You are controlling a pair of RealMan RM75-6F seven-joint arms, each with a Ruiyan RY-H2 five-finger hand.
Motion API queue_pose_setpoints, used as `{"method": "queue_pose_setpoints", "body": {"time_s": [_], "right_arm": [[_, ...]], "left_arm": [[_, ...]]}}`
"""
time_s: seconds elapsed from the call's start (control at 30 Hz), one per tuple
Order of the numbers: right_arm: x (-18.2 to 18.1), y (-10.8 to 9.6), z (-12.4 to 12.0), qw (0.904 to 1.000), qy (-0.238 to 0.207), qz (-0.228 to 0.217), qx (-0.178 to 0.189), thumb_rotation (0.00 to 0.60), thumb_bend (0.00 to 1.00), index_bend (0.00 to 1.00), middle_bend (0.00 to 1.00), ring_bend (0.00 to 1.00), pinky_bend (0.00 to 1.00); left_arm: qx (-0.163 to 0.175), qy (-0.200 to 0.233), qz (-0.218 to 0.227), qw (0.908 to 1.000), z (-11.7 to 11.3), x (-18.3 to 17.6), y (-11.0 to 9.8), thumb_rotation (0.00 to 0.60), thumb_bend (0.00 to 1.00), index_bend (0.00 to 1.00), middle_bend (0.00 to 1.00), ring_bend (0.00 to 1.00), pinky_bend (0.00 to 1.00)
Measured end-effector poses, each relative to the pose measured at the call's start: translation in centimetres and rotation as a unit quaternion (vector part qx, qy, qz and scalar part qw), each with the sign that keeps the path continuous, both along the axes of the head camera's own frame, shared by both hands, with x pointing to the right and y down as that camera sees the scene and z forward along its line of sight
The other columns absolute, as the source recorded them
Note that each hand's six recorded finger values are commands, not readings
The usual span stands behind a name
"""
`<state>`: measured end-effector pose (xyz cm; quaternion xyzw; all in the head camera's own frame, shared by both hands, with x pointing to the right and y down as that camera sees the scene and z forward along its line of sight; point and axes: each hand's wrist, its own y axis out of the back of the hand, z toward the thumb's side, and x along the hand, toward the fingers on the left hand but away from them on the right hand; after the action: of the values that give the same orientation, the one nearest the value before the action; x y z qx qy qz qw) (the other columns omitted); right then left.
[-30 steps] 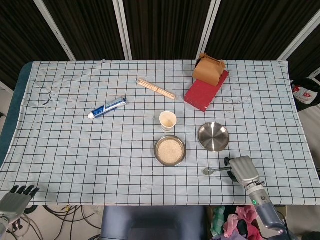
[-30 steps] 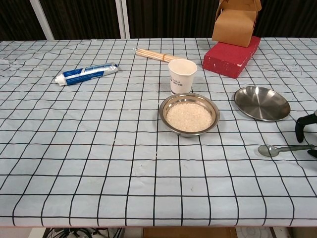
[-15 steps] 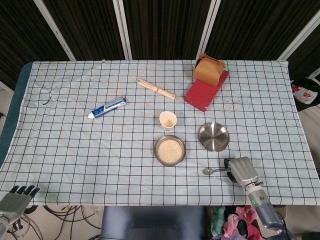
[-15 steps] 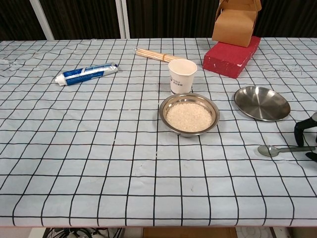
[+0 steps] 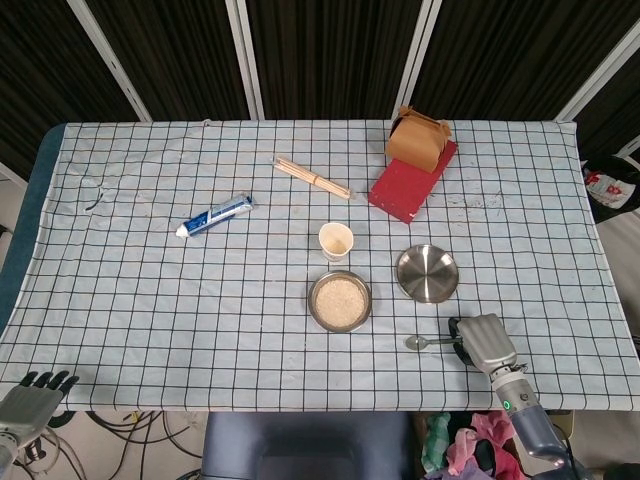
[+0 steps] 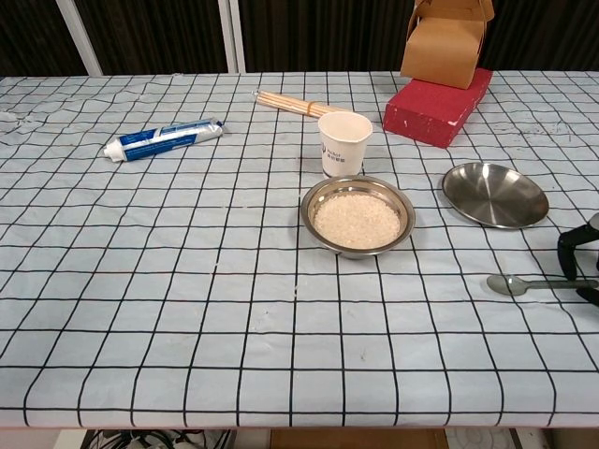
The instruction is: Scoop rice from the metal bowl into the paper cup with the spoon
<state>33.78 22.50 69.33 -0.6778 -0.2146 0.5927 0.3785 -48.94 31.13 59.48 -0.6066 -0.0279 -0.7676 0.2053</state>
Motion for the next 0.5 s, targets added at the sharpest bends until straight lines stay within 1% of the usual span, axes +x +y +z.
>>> {"method": "queue_pose_setpoints", "body": {"time_s": [0.23, 0.5], "right_arm": [[-0.01, 0.04, 0.0, 1.0, -0.002, 0.002, -0.001, 0.6, 0.36, 0.56, 1.0, 1.0, 1.0], [-0.4, 0.07, -0.49, 0.9999, -0.008, -0.008, 0.001, 0.6, 0.39, 0.58, 1.0, 1.0, 1.0]], "left_arm": [[0.0, 0.0, 0.0, 1.0, 0.0, 0.01, -0.02, 0.6, 0.06, 0.0, 0.0, 0.0, 0.0], [0.0, 0.0, 0.0, 1.0, 0.01, 0.04, -0.01, 0.6, 0.06, 0.0, 0.0, 0.0, 0.0]]}}
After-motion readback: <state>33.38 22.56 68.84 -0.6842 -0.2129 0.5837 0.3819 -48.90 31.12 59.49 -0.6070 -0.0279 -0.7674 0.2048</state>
